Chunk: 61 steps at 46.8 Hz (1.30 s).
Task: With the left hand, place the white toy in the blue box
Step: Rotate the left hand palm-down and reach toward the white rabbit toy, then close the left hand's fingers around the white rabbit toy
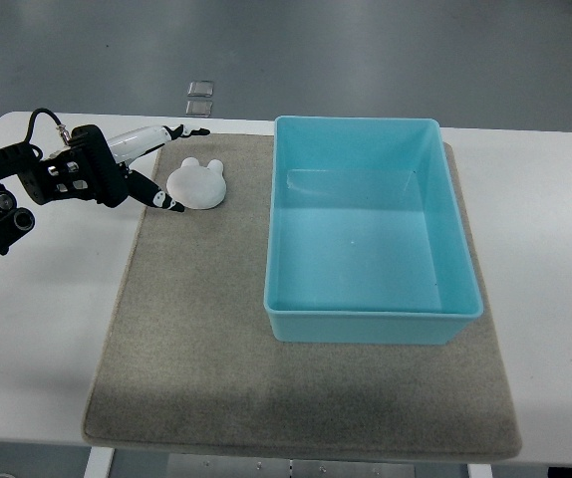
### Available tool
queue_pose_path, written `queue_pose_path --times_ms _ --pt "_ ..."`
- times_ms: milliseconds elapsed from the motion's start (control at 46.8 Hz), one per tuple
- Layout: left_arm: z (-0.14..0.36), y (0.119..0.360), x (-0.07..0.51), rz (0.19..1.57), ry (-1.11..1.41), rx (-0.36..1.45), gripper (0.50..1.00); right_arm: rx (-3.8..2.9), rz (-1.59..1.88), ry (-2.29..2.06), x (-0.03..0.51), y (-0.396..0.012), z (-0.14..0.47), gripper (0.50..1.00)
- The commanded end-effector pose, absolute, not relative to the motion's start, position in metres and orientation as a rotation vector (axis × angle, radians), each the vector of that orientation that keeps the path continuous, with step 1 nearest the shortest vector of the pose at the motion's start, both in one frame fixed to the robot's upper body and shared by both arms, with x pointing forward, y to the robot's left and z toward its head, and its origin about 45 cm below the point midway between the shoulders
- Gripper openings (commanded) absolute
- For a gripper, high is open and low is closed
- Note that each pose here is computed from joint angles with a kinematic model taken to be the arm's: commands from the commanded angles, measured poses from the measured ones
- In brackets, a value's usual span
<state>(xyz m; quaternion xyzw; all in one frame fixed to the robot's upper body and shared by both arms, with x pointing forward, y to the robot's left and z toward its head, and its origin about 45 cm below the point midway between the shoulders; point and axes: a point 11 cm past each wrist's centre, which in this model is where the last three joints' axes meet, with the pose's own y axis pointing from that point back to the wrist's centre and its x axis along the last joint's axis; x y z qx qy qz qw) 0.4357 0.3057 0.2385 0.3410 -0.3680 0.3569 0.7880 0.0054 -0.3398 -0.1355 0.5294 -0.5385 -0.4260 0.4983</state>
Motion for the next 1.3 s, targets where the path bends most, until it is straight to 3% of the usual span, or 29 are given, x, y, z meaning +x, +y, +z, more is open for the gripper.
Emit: queue_pose_path --times_ms 0,406,706,877,963,1176,1283 --pt "0.236 0.304 0.436 0.768 -0.821 0.748 0.996 1.281 -1.031 -1.303 0.005 -0.340 -0.135 0.936" --pt "0.213 0.283 0.433 0.716 -0.882 0.778 0.979 1.281 -1.031 -1.303 0.005 -0.340 -0.135 0.936" --pt "0.212 0.289 0.438 0.726 -0.885 0.804 0.864 1.281 -1.031 -1.303 0.005 -0.340 -0.135 0.936" --pt "0.210 0.292 0.439 0.711 -0.906 0.833 0.851 1.281 -1.031 -1.303 0.005 -0.340 -0.135 0.936" --pt "0.209 0.291 0.439 0.697 -0.920 0.843 0.797 1.281 -1.031 -1.303 0.005 -0.340 -0.135 0.936" --pt "0.208 0.287 0.439 0.687 -0.929 0.840 0.510 1.281 -1.031 -1.303 0.005 -0.340 -0.135 0.936" --pt "0.212 0.286 0.442 0.704 -0.948 0.833 0.500 1.281 -1.030 -1.302 0.005 -0.340 -0.135 0.936"
